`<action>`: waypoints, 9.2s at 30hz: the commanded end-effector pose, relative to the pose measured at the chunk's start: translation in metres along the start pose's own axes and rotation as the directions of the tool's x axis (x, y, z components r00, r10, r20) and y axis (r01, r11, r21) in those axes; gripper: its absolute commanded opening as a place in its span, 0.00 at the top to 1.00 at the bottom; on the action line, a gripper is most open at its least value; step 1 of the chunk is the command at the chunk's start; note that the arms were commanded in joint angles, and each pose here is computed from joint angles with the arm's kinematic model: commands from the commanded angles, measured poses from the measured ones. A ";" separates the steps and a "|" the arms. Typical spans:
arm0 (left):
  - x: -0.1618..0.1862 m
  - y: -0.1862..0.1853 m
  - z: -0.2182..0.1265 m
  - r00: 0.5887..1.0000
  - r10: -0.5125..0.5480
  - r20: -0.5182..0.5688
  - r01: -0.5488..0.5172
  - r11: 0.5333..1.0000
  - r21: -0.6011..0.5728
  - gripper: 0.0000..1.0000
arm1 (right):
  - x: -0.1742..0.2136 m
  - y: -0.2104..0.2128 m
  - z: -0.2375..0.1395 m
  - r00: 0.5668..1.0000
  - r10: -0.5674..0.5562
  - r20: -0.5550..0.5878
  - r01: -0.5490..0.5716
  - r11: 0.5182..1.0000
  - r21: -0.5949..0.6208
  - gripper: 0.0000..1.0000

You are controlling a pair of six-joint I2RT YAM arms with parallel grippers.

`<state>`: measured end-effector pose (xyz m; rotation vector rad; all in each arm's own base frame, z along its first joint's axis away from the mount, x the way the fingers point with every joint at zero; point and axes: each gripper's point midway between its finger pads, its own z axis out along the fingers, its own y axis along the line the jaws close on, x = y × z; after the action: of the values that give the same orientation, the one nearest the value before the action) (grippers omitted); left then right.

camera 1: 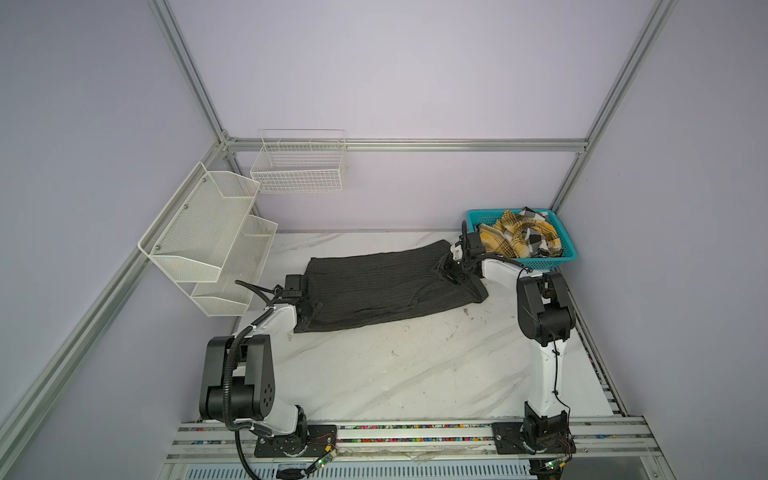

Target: Fold and stack the long sleeve shirts

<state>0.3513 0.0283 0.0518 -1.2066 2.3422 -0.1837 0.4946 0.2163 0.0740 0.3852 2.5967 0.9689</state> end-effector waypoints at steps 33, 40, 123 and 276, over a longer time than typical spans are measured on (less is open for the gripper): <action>0.005 -0.053 0.008 0.997 0.066 -0.048 -0.063 0.996 0.057 1.00 | 0.059 -0.042 -0.001 0.965 -0.258 -0.053 0.259 0.891 0.374 0.59; 0.048 0.020 0.018 0.991 0.010 -0.131 -0.028 0.990 -0.138 1.00 | 0.144 -0.080 -0.020 0.977 -0.136 -0.165 0.192 0.899 0.394 0.60; -0.081 -0.122 0.096 0.836 0.542 -0.091 -0.549 0.825 -0.131 0.62 | -0.033 -0.070 -0.014 0.972 -0.233 0.027 0.176 0.800 0.574 0.52; 0.005 -0.012 0.021 0.947 0.273 -0.168 -0.300 0.939 -0.169 1.00 | -0.056 -0.106 -0.052 0.969 -0.202 0.145 0.060 0.755 0.653 1.00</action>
<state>0.3519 0.0142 0.0257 -0.9746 2.7068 0.0387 0.5165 0.0818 0.0439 0.4407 2.5944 -0.1145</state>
